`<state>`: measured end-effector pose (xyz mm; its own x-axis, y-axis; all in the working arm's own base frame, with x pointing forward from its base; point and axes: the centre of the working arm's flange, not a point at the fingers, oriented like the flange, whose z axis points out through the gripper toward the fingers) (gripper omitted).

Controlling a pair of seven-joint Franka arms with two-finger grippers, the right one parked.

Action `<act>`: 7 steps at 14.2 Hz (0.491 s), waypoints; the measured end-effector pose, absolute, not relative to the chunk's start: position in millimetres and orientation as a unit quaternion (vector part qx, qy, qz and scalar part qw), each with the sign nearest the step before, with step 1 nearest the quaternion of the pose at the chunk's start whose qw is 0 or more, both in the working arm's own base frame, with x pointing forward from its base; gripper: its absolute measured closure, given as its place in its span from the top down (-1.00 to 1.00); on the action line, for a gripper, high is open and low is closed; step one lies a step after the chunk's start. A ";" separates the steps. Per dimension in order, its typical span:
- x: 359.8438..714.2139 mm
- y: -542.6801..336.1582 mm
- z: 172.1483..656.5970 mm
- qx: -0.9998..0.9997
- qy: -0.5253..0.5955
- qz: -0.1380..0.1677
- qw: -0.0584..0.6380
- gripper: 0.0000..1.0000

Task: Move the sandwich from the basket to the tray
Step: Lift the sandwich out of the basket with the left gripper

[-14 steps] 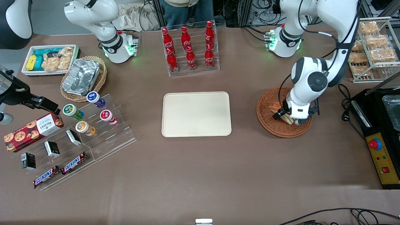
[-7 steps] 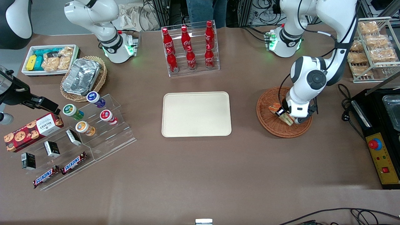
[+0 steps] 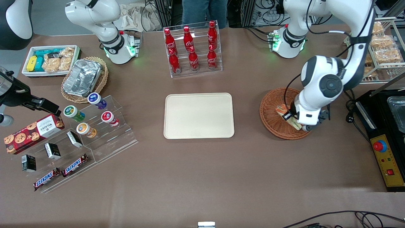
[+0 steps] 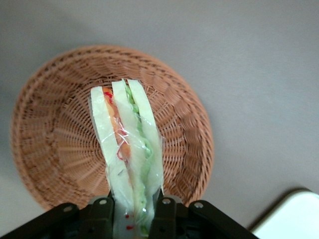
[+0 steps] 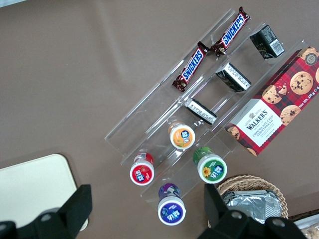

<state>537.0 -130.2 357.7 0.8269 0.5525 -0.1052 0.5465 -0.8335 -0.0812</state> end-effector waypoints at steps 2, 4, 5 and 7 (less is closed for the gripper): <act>549.0 -131.2 392.7 -0.959 -0.273 0.070 0.026 -0.61; 556.5 -132.6 423.4 -0.960 -0.267 0.075 0.028 -0.61; 557.6 -133.0 436.0 -0.961 -0.261 0.082 0.032 -0.61; 557.9 -132.4 463.0 -0.966 -0.234 0.100 0.038 -0.61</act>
<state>557.9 -132.4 463.0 0.8708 0.4592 -0.1758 0.4441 -0.8880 -0.1195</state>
